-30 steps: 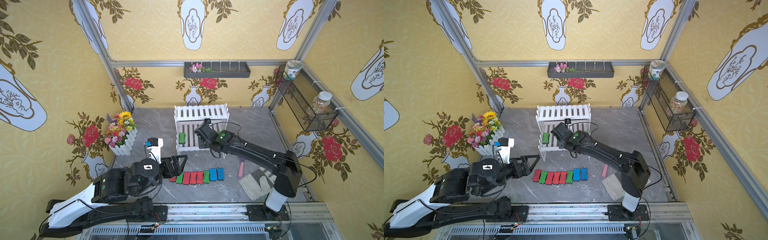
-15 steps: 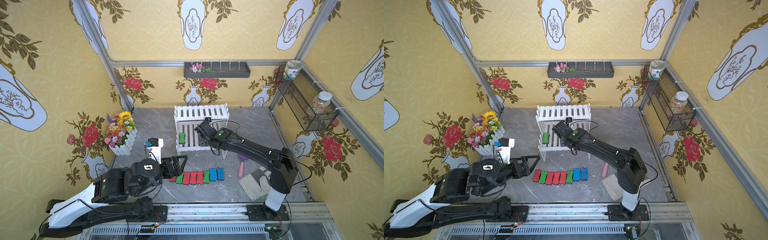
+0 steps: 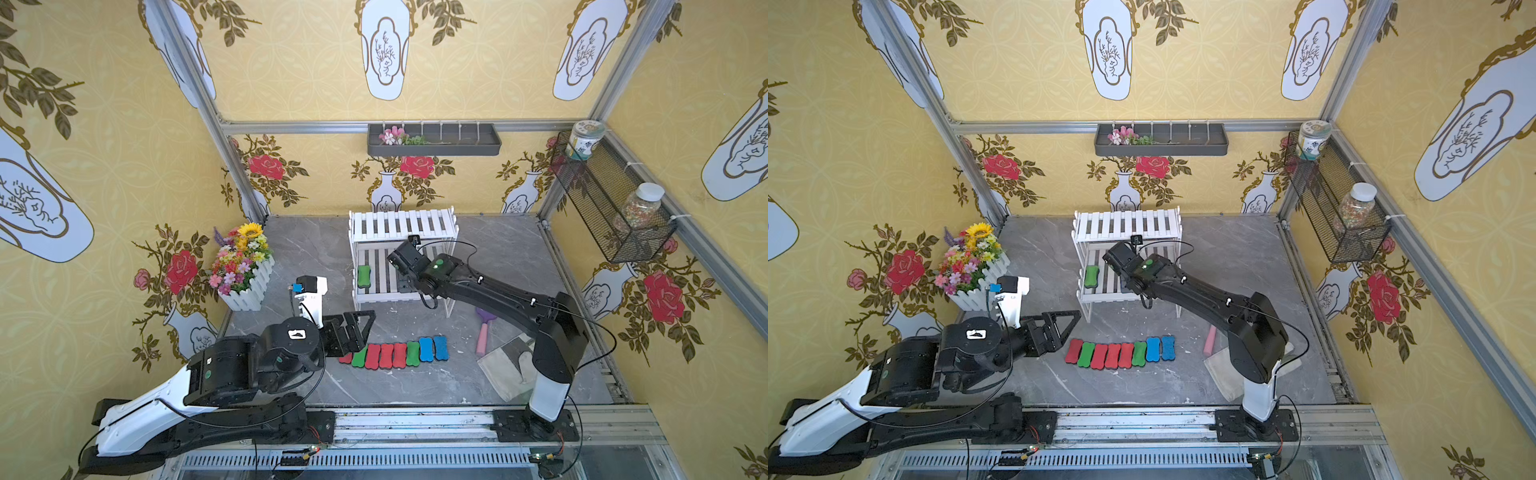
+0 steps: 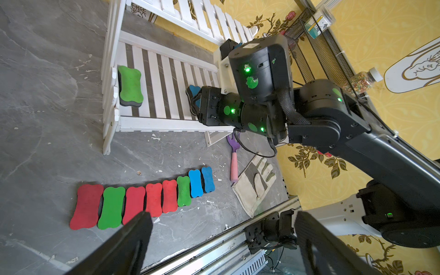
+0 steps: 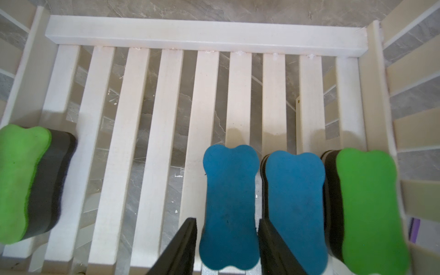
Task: Remove the whiteboard erasers from the shelf
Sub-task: Pick up the whiteboard eraser from the shelf.
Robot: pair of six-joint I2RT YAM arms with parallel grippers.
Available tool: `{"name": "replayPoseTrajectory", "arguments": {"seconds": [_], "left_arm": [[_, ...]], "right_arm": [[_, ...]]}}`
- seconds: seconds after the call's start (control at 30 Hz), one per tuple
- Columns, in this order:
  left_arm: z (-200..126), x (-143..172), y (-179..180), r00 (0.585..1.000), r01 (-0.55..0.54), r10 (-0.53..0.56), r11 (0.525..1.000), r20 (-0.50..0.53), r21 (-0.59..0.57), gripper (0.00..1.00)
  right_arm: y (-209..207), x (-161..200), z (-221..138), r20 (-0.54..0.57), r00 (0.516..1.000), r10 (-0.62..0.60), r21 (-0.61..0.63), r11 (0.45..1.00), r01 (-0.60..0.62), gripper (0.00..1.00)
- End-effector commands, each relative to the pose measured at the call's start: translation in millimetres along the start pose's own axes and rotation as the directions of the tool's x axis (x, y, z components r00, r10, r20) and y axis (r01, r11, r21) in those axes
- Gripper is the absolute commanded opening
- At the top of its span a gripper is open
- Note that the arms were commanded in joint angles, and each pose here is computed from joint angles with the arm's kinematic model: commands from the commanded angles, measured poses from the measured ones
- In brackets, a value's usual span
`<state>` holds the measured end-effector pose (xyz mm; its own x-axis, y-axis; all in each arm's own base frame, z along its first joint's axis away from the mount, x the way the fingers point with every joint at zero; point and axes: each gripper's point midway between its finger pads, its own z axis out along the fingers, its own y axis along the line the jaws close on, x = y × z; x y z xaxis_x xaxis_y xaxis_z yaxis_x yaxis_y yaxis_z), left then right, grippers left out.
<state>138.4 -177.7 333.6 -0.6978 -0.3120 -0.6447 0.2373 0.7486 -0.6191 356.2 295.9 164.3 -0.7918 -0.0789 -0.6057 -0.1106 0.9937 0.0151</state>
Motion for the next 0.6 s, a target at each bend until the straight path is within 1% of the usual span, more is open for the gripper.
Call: {"name": "replayPoseTrajectory", "arguments": {"seconds": [0.0, 0.3, 0.57], "left_arm": [[1, 0, 0, 1.000, -0.016, 0.016, 1.000, -0.001, 0.000, 1.00], [0, 0, 2, 1.000, -0.014, 0.014, 1.000, 0.005, -0.002, 0.99], [1, 2, 3, 1.000, -0.014, 0.014, 1.000, -0.002, -0.007, 1.00]], "right_arm": [[-3, 0, 3, 0.000, 1.000, -0.007, 0.020, 1.000, 0.007, 0.46], [-2, 5, 12, -0.029, 0.999, -0.015, 0.037, 0.999, 0.016, 0.41], [-3, 11, 18, -0.064, 0.998, -0.027, 0.066, 0.997, 0.031, 0.42]]}}
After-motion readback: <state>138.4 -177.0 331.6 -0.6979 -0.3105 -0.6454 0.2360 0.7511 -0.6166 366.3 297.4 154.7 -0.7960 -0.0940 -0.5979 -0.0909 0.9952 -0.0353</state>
